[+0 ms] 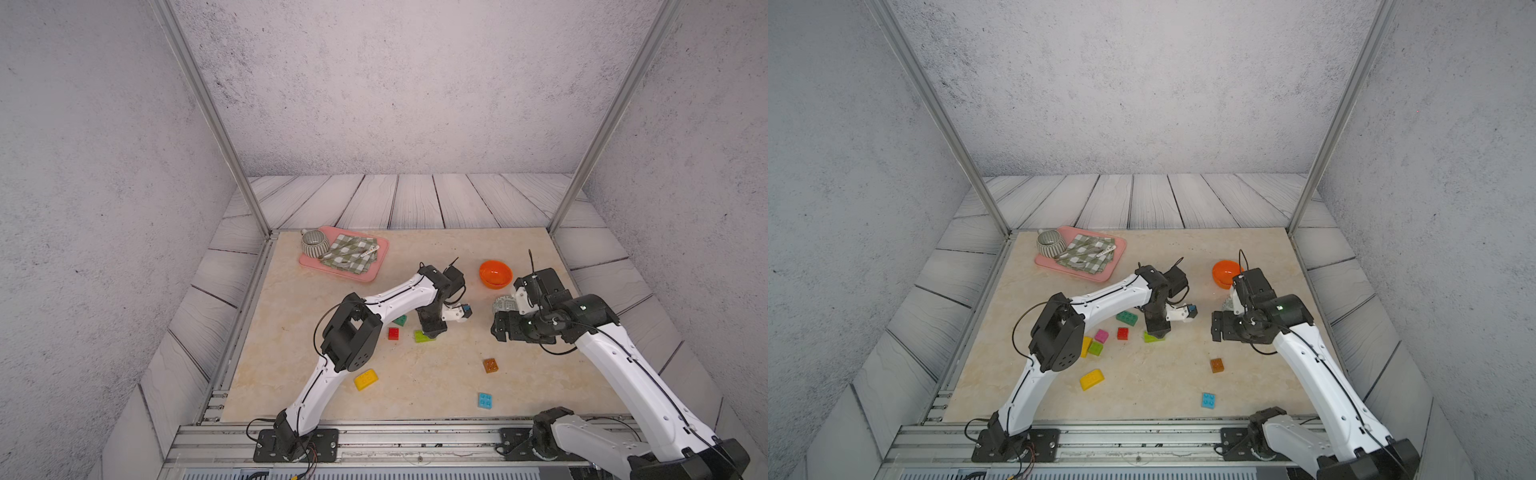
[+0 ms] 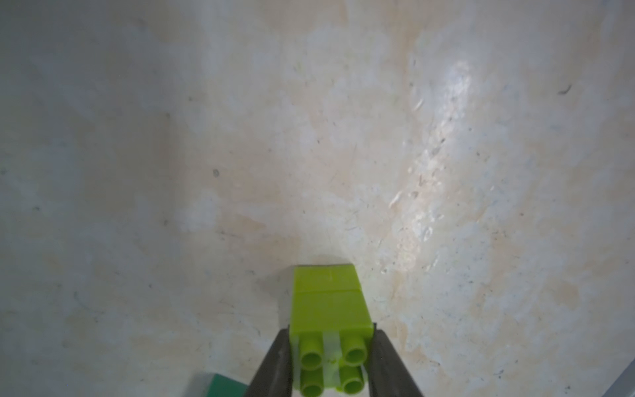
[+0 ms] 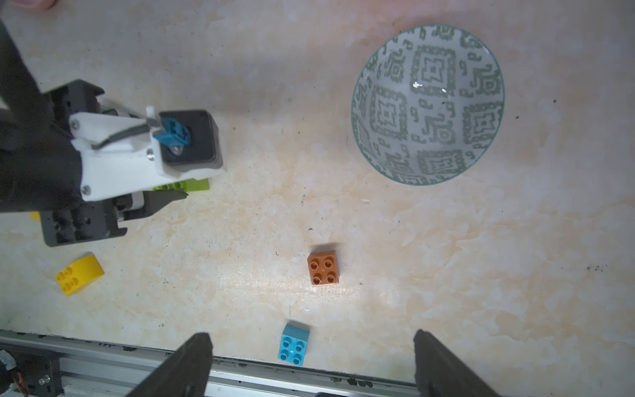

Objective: Assemble the letter s with lego
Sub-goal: Assemble the lego brick with the lego brick.

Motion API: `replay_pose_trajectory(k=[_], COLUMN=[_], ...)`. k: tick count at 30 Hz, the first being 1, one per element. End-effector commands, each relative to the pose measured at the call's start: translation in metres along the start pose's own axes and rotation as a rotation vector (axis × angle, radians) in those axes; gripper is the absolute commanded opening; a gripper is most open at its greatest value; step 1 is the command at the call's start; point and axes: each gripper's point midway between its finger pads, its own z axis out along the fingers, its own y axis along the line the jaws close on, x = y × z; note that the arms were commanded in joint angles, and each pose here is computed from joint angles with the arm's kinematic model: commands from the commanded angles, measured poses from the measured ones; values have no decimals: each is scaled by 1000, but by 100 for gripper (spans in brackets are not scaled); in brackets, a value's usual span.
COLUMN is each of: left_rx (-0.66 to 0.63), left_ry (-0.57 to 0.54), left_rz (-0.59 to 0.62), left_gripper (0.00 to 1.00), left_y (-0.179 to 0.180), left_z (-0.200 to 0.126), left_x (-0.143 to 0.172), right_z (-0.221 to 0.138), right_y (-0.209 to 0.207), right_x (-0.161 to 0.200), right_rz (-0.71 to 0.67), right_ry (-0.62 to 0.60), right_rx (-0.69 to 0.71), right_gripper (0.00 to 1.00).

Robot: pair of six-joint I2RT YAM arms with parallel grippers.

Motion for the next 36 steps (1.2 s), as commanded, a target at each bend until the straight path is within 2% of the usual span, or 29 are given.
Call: replay_pose_trajectory(k=[1, 4, 9, 18, 24, 30, 34, 36], left_rx=[-4, 11, 42, 28, 33, 20, 15, 18], left_ry=[37, 7, 0, -51, -52, -62, -66, -66], left_rz=[55, 68, 77, 103, 112, 114, 116, 116], left_gripper=[0, 0, 0, 1, 16, 35, 43, 54], left_y=[-5, -10, -17, -13, -14, -13, -12, -13], left_z=[-19, -23, -9, -2, -1, -8, -9, -9], left_x=[17, 12, 7, -6, -6, -7, -8, -8], right_z=[-6, -6, -6, -3, -3, -3, -4, -5], right_y=[3, 5, 5, 3, 3, 3, 4, 4], right_x=[-5, -8, -8, -6, -6, -6, -7, -7], right_rz=[10, 11, 11, 16, 15, 23, 24, 26], right_ry=[-6, -7, -6, 1, 1, 2, 0, -1], right_rx=[-8, -15, -14, -10, -6, -7, -8, -8], right_gripper=[95, 95, 95, 95, 95, 95, 96, 96])
